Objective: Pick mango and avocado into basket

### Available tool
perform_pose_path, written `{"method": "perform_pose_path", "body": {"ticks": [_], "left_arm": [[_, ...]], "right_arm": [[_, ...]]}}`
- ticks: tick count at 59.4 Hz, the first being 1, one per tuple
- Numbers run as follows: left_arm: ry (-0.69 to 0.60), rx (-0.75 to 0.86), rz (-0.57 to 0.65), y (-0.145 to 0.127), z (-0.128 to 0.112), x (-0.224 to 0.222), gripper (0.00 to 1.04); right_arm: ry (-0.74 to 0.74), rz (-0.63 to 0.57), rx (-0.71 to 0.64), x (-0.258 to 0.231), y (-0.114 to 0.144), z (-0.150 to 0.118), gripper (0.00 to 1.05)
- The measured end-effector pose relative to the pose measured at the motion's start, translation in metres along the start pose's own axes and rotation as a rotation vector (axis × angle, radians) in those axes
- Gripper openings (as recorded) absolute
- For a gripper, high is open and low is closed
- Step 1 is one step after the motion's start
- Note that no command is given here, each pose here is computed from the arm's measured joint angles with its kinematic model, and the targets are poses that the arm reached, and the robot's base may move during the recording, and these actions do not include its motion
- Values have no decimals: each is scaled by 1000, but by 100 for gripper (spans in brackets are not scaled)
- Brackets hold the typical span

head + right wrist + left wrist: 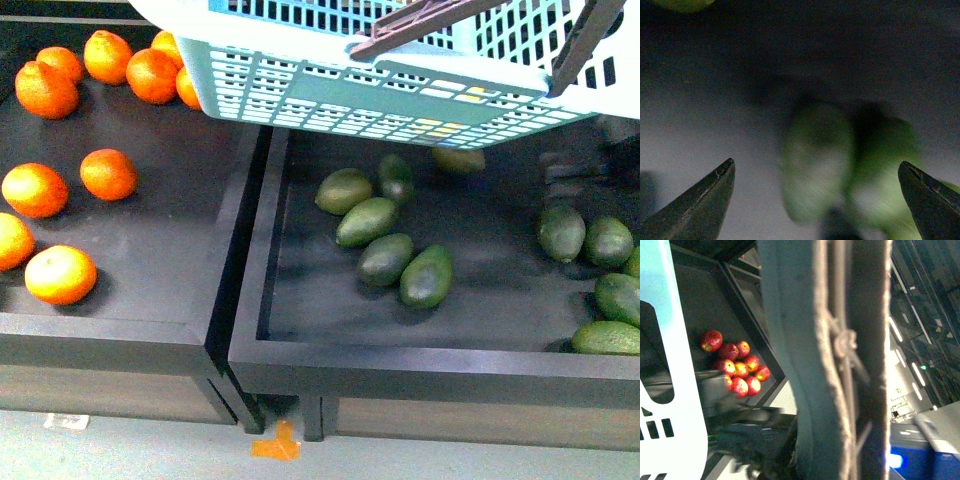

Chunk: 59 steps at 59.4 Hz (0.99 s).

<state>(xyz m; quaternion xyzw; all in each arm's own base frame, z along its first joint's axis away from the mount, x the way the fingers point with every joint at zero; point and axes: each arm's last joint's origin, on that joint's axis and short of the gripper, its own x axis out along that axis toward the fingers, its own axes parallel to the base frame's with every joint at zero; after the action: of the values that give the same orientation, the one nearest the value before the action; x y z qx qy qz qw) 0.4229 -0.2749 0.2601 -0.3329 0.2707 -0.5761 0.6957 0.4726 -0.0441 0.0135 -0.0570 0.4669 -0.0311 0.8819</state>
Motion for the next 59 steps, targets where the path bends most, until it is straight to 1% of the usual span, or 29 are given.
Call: {"method": "perform_pose_path", "body": {"ticks": [2, 4, 5, 6, 11, 14, 18, 29, 33, 42, 59], "left_arm": [[5, 11, -4, -1, -1, 1, 5], [7, 19, -6, -1, -1, 1, 5], [2, 21, -1, 0, -1, 1, 5], [-9, 19, 8, 0, -1, 1, 5], [-19, 4, 17, 1, 1, -1, 5], [-20, 0, 18, 3, 2, -3, 5], [-21, 10, 18, 3, 3, -4, 5], [-12, 2, 11, 2, 2, -3, 5], [-7, -2, 7, 1, 1, -1, 5], [-1, -4, 2, 0, -1, 1, 5], [-7, -2, 7, 1, 0, 0, 5]], "right_arm": [[18, 20, -8, 18, 9, -6, 96], [36, -11, -34, 28, 15, -12, 96], [34, -36, -57, 32, 22, -12, 96], [31, -47, -59, 33, 23, -11, 96], [7, 9, -21, 34, 20, -6, 96], [-3, 3, -2, 36, 18, -6, 96], [-3, -34, 2, 40, 16, -9, 96], [-12, -51, 46, 42, 4, -10, 96], [7, -39, 70, 43, -3, -17, 96], [69, -20, 116, 40, -3, -29, 96], [56, -14, 148, 36, -6, -19, 96]]}}
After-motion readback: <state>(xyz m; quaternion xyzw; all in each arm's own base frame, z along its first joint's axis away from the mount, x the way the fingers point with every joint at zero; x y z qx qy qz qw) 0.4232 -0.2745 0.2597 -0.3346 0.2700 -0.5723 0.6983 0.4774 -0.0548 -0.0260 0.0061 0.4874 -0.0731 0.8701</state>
